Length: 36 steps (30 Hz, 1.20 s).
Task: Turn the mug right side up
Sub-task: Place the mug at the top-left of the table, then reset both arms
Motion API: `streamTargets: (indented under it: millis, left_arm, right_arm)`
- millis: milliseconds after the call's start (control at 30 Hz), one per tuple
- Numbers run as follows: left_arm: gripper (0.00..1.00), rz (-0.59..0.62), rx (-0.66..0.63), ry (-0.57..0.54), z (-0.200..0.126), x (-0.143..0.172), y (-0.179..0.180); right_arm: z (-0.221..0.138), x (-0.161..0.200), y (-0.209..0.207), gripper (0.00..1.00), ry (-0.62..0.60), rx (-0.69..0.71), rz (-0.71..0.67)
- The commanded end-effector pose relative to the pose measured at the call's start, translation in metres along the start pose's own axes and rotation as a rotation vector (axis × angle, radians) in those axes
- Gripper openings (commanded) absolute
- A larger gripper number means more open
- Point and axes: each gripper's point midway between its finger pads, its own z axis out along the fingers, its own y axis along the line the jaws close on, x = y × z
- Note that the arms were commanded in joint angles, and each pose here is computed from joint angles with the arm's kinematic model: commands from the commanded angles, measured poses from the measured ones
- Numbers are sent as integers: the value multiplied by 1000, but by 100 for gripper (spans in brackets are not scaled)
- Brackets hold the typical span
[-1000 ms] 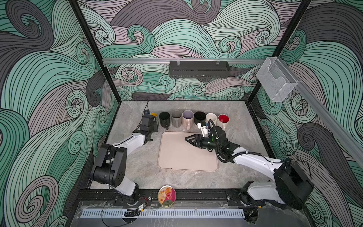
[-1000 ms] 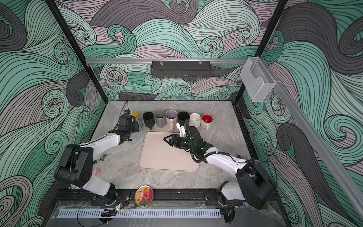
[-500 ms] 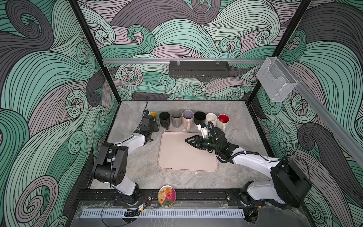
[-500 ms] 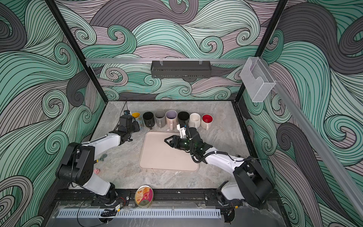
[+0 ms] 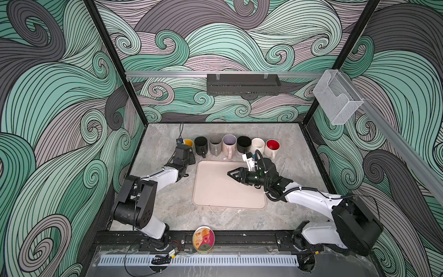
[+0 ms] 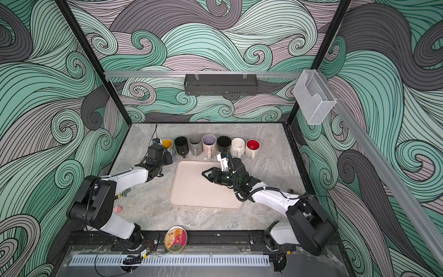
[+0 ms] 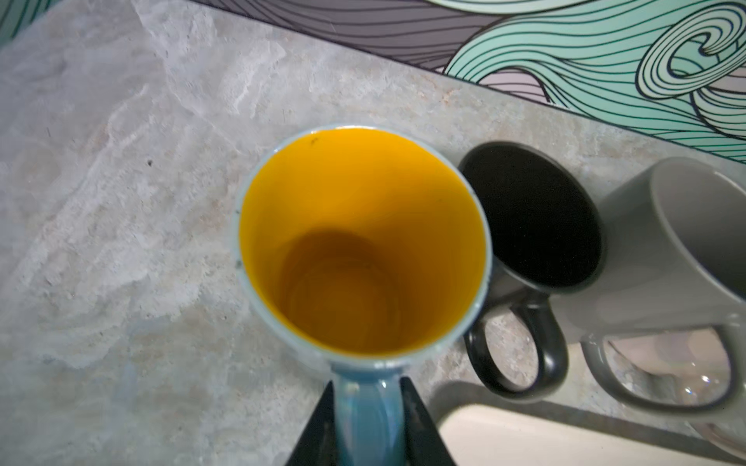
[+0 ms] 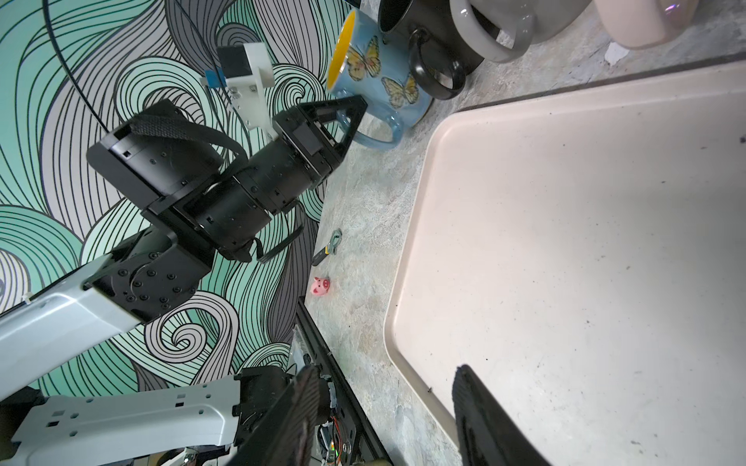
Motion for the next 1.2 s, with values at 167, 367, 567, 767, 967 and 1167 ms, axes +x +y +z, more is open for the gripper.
streamTargets:
  millis: [167,367,567,767,967,1167]
  left_arm:
    - [41,-33,13,-70,-22,-12,-3]
    - [65,-37,3,-116,-45,-26,-1]
    - [90,-38,-44,-186,-86,-43,10]
    - [99,-11,-103,-265,-123,-54,18]
    - [99,229,-126,-292,-133,-47,0]
    - [99,198,-262,-425,-141,-58,24]
  right_arm:
    - [-11,2,10,55,-22,-22,-12]
    - [-23,-1,17,55,-48,-10,-43]
    - [-42,-12,27,57,-89,61,-136]
    - [-79,-38,10,99,-207,329,-245]
    - [-117,-59,-3,100,-327,524,-353]
    - [-150,-77,-1,100,-483,669,-502]
